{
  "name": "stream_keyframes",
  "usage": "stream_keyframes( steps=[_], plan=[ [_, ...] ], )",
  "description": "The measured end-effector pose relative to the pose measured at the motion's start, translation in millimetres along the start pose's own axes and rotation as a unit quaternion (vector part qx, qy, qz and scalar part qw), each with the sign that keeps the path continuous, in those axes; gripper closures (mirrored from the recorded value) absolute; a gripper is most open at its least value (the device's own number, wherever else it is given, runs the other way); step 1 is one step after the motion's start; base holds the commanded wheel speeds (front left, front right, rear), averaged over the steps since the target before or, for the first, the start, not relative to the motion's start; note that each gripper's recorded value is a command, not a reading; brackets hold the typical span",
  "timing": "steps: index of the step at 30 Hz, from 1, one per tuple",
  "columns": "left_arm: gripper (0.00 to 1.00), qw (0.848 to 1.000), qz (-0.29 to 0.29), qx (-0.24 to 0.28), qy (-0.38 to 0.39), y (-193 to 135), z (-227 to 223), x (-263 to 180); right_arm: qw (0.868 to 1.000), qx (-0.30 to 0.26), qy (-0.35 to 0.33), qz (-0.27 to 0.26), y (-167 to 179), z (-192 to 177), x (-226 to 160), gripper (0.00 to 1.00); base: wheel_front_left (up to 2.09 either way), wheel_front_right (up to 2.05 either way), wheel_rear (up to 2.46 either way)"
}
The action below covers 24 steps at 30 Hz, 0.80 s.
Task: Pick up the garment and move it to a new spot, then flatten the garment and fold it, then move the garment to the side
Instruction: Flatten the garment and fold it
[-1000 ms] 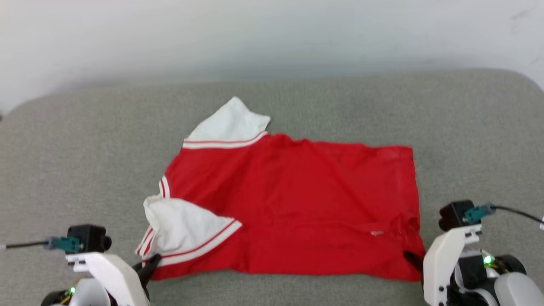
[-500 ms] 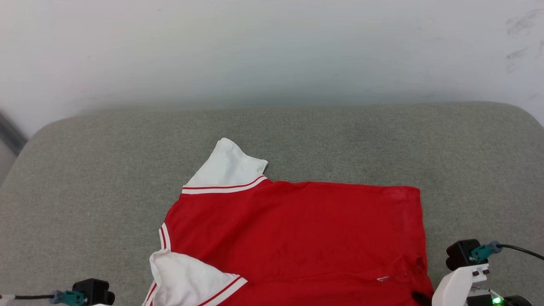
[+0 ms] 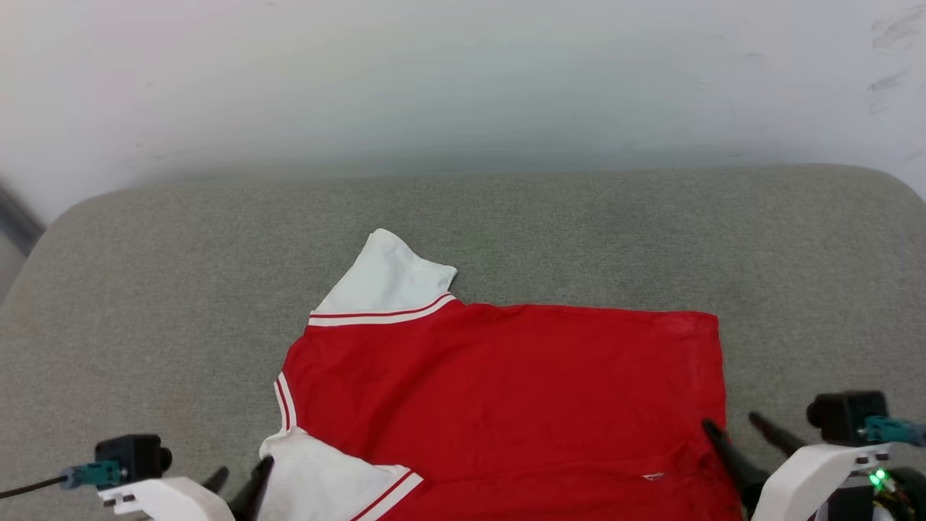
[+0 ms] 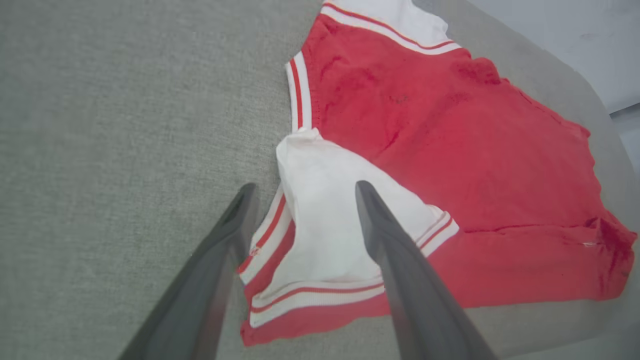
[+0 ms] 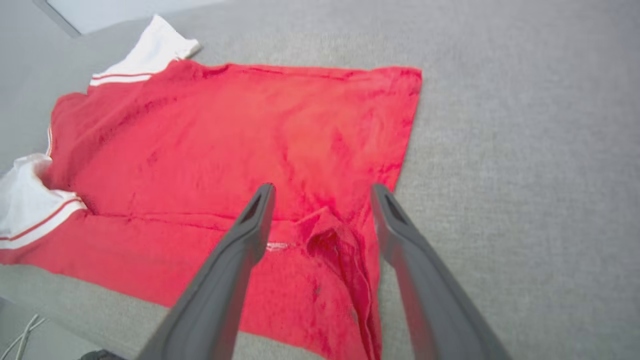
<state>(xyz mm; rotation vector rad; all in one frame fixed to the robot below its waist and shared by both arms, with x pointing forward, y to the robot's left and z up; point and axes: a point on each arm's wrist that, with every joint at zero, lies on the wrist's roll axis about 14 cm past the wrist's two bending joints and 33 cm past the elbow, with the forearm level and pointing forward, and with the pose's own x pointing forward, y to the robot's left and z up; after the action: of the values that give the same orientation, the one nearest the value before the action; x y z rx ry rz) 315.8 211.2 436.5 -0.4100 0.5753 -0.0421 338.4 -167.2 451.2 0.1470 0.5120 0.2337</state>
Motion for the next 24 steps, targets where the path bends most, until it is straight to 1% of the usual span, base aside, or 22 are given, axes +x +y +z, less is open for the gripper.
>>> stream_keyframes(
  steps=[3, 6, 10, 13, 16, 19, 24],
  plan=[
    [0.00, 0.998, -0.003, 0.022, -0.066, -6, 31, 2, 0.996, -0.014, -0.090, -0.008, 0, 34, -6, 0.00, 0.00, 0.00, 0.00],
    [0.00, 0.990, -0.013, 0.046, -0.133, -19, 62, 3, 0.987, -0.025, -0.159, -0.021, -3, 58, -13, 0.00, 0.00, 0.00, 0.00],
    [0.00, 0.975, -0.029, 0.081, -0.206, -38, 97, 5, 0.975, -0.036, -0.216, -0.036, -6, 82, -17, 0.00, 0.00, 0.00, 0.00],
    [0.00, 0.963, -0.043, 0.104, -0.245, -52, 118, 12, 0.967, -0.041, -0.246, -0.046, -8, 99, -16, 0.00, 0.00, 0.00, 0.00],
    [0.00, 0.956, -0.054, 0.124, -0.259, -63, 130, 26, 0.962, -0.047, -0.263, -0.050, -8, 111, -9, 0.00, 0.00, 0.00, 0.00],
    [0.00, 0.954, -0.064, 0.134, -0.261, -68, 143, 47, 0.959, -0.054, -0.273, -0.052, -9, 123, 2, 0.00, 0.00, 0.00, 0.00],
    [0.00, 0.958, -0.085, 0.154, -0.228, -74, 158, 95, 0.959, -0.055, -0.273, -0.057, -14, 129, 24, 0.00, 0.00, 0.00, 0.00]
  ],
)
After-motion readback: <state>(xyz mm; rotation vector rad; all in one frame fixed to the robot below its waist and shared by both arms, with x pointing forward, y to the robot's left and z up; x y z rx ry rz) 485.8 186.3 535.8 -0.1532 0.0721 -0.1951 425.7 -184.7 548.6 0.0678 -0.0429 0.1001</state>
